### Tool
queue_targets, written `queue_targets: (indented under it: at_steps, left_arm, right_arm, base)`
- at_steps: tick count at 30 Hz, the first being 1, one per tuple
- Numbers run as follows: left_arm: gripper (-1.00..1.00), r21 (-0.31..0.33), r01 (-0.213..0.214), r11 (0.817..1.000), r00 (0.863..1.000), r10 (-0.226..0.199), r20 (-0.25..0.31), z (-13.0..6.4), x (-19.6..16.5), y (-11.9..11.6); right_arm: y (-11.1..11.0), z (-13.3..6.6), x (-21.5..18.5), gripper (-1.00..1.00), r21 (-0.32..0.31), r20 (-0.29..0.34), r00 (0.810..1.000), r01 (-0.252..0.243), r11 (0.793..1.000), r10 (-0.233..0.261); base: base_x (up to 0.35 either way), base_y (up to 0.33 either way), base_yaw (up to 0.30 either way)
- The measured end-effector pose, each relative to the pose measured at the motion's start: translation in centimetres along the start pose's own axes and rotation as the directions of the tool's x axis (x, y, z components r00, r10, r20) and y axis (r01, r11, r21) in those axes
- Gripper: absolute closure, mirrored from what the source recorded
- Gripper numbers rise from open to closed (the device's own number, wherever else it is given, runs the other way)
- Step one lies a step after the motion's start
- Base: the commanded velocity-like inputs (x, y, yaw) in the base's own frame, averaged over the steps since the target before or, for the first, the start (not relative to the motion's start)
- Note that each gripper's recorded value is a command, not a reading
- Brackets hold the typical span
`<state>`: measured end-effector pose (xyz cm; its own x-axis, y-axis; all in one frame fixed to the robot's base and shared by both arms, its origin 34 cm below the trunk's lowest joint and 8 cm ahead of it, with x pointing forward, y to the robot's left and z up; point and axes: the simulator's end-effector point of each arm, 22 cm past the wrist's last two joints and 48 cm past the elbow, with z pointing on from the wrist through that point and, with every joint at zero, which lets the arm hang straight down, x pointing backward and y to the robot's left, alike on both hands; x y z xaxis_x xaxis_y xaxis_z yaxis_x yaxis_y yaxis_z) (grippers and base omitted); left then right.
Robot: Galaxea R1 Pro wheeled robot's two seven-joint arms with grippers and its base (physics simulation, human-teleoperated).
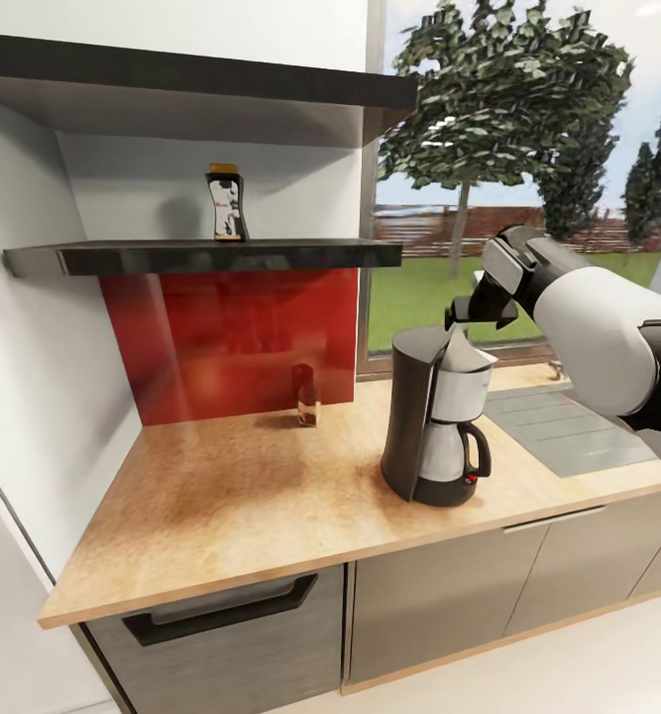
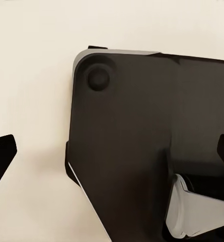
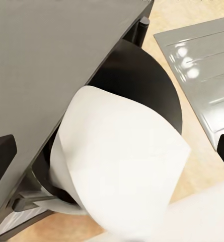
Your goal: Set up a coffee station on the kitchen countertop: keep the coffee maker on the countertop, move the bottle of coffee from the kitchen shelf to the counter next to the coffee maker, place a paper coffee filter on top of the coffee maker, put the saucer next to the coffee maker with the coffee cup on the saucer, and place the electric kettle next to the coffee maker.
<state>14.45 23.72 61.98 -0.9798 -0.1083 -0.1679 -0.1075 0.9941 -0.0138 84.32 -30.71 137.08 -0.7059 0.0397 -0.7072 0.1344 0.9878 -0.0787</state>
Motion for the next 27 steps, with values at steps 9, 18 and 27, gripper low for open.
queue_targets:
  at_steps: [9,18,27]
  left_arm:
    - [-1.0,0.001,0.001,1.0,1.0,-0.001,0.014,0.0,-0.5,-0.1]
    - [-1.0,0.004,0.002,1.0,1.0,-0.002,0.029,0.1,-1.1,-0.1]
    - [-1.0,0.007,0.004,1.0,0.999,-0.004,0.045,0.1,-1.7,-0.2]
  right_arm:
    - [-0.2,-1.1,-0.3,-1.0,-0.001,0.013,1.0,-0.002,1.0,0.002]
    - [-0.2,-2.3,-0.7,-1.0,-0.003,0.029,1.0,-0.003,1.0,0.003]
    - [-0.3,-4.1,-2.1,-1.0,-0.01,0.077,0.997,-0.011,1.0,0.012]
  base:
    - [0.0,0.0,0.0]
    - [0.0,0.0,0.0]
    - [0.0,0.0,0.0]
